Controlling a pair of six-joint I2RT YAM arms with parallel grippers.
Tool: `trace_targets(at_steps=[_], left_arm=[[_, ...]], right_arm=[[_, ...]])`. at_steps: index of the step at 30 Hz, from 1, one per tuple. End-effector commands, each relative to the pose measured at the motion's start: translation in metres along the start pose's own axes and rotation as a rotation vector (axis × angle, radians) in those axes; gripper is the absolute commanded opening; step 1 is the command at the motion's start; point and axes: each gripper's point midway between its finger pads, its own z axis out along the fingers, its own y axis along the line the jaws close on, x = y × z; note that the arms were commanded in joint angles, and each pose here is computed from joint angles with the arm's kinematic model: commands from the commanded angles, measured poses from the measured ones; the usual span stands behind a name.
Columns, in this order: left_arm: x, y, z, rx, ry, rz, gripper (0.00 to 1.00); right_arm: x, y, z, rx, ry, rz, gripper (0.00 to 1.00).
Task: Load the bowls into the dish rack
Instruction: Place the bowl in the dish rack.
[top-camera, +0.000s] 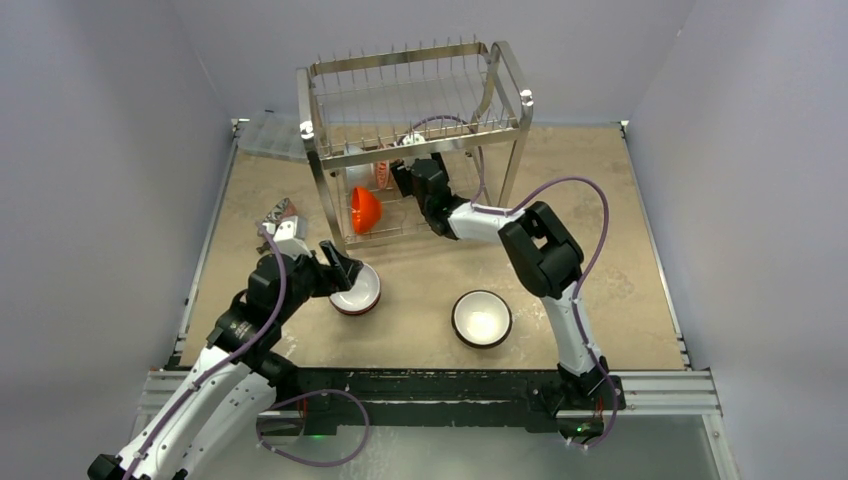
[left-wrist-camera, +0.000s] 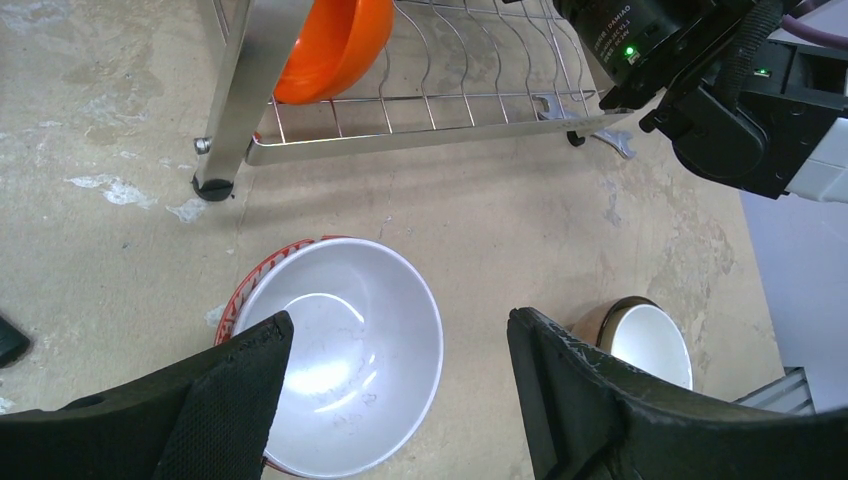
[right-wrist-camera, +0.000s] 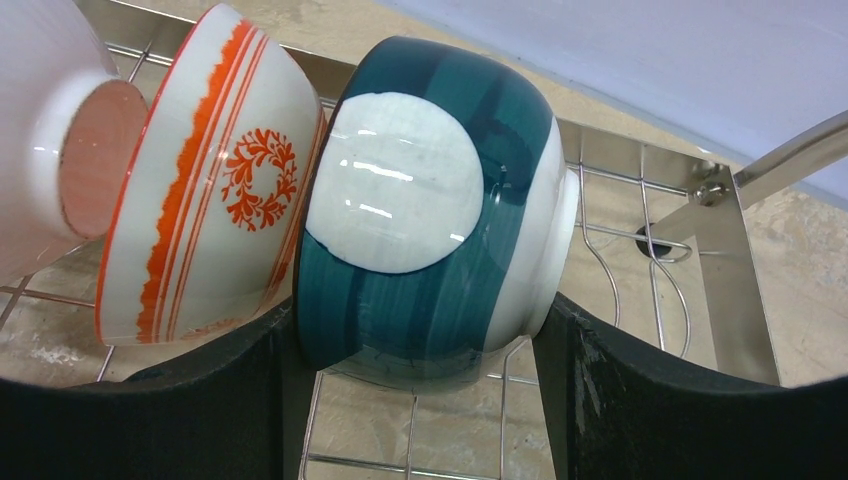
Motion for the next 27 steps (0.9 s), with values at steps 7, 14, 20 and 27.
trace_targets(at_steps=[7,14,20,27], left_arm=[[-0.007,-0.007,-0.001,0.029,-0.027,-0.018,0.76],[-0.008,-0.005,-0.004,0.02,-0.031,-0.016,0.76],[-0.01,-0.005,-0.005,0.019,-0.037,-0.017,0.76],[-0.011,-0.005,-0.005,0.014,-0.042,-0.018,0.76]], right_arm=[[-0.032,-0.003,-0.006,-0.094,-0.127,0.091,0.04],[-0.029,-0.003,-0.006,-0.1,-0.121,0.094,0.28],[-0.029,-0.02,-0.011,-0.021,-0.109,0.113,0.77],[-0.027,-0.038,-0.018,0.073,-0.067,0.118,0.93]])
